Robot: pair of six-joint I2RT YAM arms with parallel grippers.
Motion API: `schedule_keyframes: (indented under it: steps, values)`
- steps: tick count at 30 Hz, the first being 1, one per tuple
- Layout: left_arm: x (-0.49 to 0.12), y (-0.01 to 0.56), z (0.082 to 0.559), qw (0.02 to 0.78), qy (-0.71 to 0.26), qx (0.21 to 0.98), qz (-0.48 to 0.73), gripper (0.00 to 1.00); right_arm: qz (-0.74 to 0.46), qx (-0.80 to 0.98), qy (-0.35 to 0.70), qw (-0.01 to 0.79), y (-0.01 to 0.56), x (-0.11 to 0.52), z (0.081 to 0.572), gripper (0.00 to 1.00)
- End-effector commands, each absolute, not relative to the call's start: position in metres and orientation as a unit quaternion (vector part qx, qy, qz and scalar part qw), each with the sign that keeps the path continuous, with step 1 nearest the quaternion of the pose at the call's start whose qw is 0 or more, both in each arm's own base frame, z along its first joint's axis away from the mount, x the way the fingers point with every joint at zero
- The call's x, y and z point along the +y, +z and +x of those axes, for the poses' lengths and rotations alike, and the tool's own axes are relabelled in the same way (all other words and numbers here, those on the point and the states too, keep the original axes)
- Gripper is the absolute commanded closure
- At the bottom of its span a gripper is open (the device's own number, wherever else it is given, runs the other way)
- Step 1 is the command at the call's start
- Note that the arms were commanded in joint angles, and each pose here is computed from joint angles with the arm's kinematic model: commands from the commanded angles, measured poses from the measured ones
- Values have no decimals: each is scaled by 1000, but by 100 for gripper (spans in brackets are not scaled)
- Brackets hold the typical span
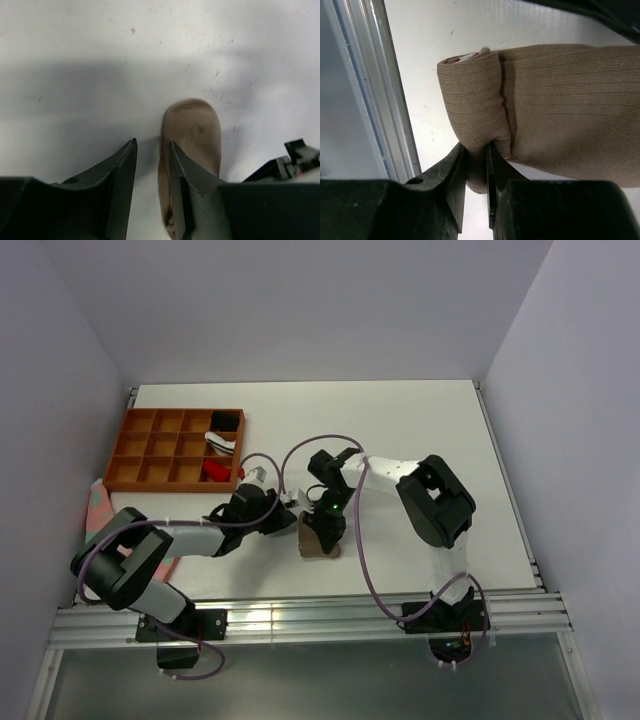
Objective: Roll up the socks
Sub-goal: Roll the sock at the center of the board.
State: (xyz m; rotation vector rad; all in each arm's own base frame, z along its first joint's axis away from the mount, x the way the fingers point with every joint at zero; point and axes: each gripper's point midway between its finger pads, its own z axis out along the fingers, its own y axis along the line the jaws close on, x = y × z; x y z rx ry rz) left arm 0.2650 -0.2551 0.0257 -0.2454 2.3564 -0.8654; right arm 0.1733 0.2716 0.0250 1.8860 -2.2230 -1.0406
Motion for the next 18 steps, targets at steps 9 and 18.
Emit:
schedule_keyframes:
  steps: [9,18]
  values:
    - [-238,54,230,381,-367,848,-28,60,579,-765,-261,107,-6,243,176,90]
    - [-279,100,211,426,-407,801,105,58,573,-767,-260,125,-5,249,182,90]
